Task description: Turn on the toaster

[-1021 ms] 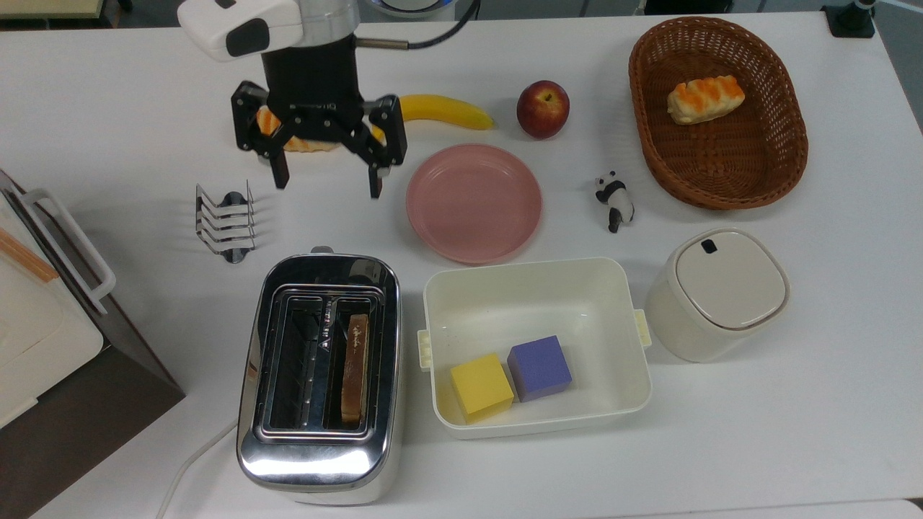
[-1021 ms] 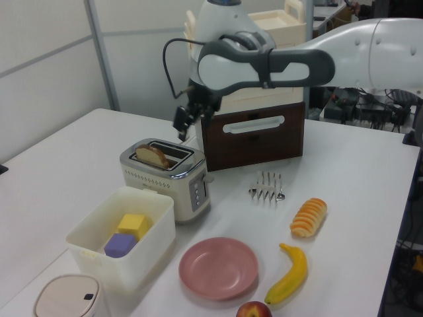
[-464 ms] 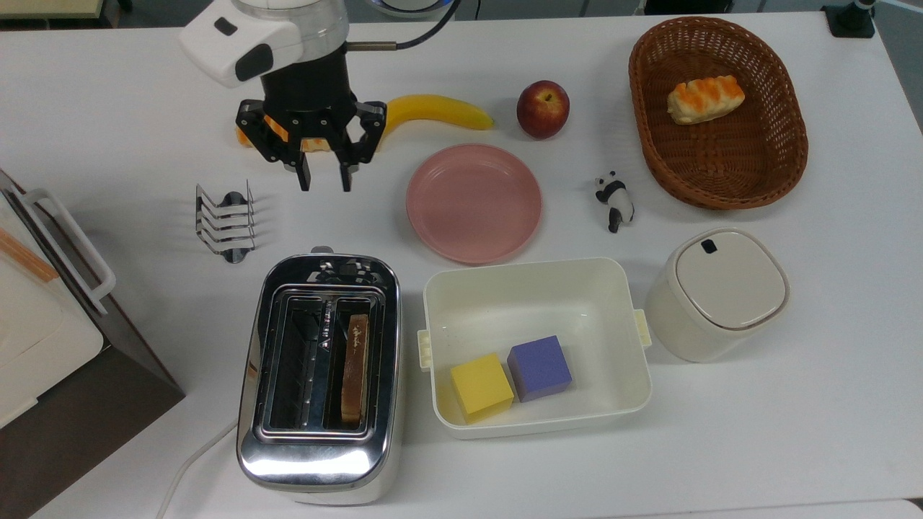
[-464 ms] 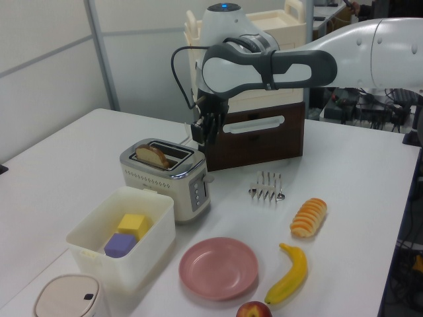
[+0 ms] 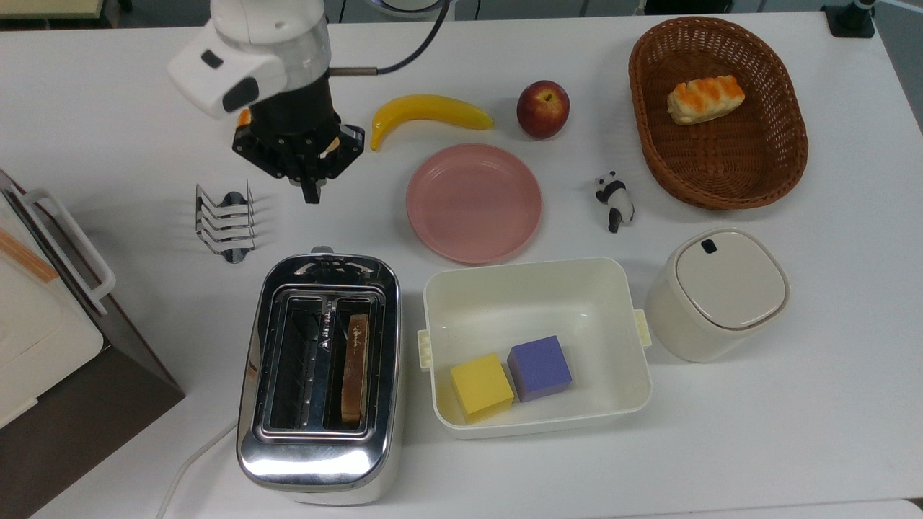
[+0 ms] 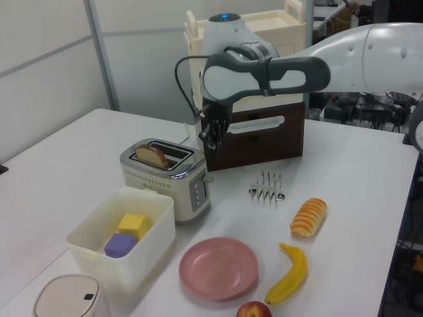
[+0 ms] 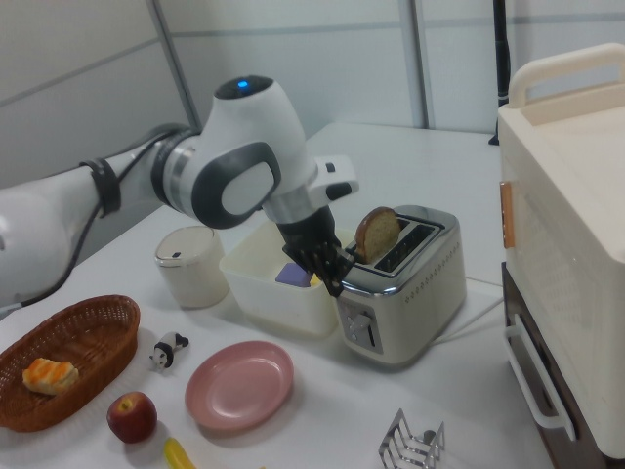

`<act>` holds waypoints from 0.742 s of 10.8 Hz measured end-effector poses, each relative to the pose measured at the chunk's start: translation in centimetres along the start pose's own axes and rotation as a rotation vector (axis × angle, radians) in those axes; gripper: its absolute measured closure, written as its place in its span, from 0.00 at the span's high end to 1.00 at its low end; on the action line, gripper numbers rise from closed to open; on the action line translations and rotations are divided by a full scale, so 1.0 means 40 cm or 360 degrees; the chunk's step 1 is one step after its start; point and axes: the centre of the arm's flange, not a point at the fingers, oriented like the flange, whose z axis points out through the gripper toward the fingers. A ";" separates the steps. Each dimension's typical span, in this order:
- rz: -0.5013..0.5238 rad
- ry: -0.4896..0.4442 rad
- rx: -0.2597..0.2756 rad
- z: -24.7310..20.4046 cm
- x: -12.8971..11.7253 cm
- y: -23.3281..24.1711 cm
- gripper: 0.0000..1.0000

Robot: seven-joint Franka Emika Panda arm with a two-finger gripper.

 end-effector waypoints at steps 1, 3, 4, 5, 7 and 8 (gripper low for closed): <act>-0.0018 -0.0032 -0.0003 0.034 0.003 -0.003 0.01; -0.0035 -0.0080 -0.0016 0.107 0.011 -0.006 0.01; -0.0038 -0.0091 -0.0026 0.150 0.018 -0.008 0.01; -0.0042 -0.0099 -0.0038 0.196 0.024 -0.010 0.01; -0.0051 -0.0120 -0.0054 0.265 0.031 -0.014 0.01; -0.0056 -0.0132 -0.0060 0.286 0.031 -0.017 0.01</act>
